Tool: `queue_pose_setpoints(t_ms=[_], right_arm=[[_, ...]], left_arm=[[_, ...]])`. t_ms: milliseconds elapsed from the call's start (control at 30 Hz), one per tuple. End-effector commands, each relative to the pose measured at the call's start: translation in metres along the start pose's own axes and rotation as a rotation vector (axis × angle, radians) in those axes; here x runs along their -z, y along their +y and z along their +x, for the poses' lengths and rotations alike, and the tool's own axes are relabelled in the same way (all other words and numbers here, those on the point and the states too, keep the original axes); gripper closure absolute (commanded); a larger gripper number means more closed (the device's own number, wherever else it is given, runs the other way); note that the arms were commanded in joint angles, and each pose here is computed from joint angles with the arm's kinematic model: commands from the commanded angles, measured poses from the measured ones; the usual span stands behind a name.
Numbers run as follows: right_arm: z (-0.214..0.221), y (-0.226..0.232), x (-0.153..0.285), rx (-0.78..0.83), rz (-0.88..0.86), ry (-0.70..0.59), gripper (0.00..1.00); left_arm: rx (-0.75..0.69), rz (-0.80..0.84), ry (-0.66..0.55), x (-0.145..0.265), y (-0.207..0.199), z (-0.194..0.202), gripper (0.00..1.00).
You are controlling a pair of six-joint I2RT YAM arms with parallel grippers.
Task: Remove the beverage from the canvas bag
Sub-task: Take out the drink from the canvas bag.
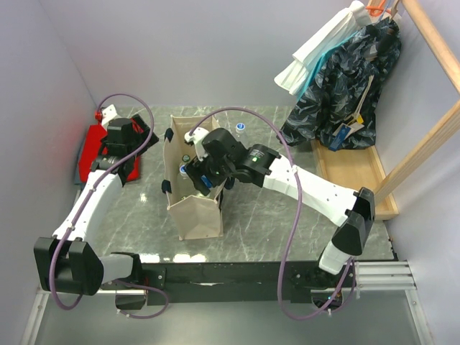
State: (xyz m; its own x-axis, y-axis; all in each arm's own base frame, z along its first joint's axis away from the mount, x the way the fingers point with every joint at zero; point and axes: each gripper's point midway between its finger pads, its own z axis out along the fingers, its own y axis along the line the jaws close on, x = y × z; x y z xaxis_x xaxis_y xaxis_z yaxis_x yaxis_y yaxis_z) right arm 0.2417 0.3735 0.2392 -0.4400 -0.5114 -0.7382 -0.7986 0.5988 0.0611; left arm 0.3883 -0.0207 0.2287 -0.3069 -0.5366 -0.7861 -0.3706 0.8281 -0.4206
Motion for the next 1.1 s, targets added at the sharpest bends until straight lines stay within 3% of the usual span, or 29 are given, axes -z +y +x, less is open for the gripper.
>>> queue_pose_setpoints(t_ms=[0,433,1067], right_arm=[[-0.026,-0.013,0.010,-0.004,0.075,-0.101,0.14],[-0.053,-0.035,-0.004,-0.054,0.072,-0.107,0.16],[-0.039,-0.034,-0.008,-0.071,0.035,-0.054,0.19]], left_arm=[[-0.002,0.015,-0.013,-0.003,-0.006,-0.005,0.04],[-0.014,-0.006,-0.023,0.000,-0.003,-0.010,0.04],[-0.020,0.020,-0.037,0.009,-0.010,-0.020,0.04]])
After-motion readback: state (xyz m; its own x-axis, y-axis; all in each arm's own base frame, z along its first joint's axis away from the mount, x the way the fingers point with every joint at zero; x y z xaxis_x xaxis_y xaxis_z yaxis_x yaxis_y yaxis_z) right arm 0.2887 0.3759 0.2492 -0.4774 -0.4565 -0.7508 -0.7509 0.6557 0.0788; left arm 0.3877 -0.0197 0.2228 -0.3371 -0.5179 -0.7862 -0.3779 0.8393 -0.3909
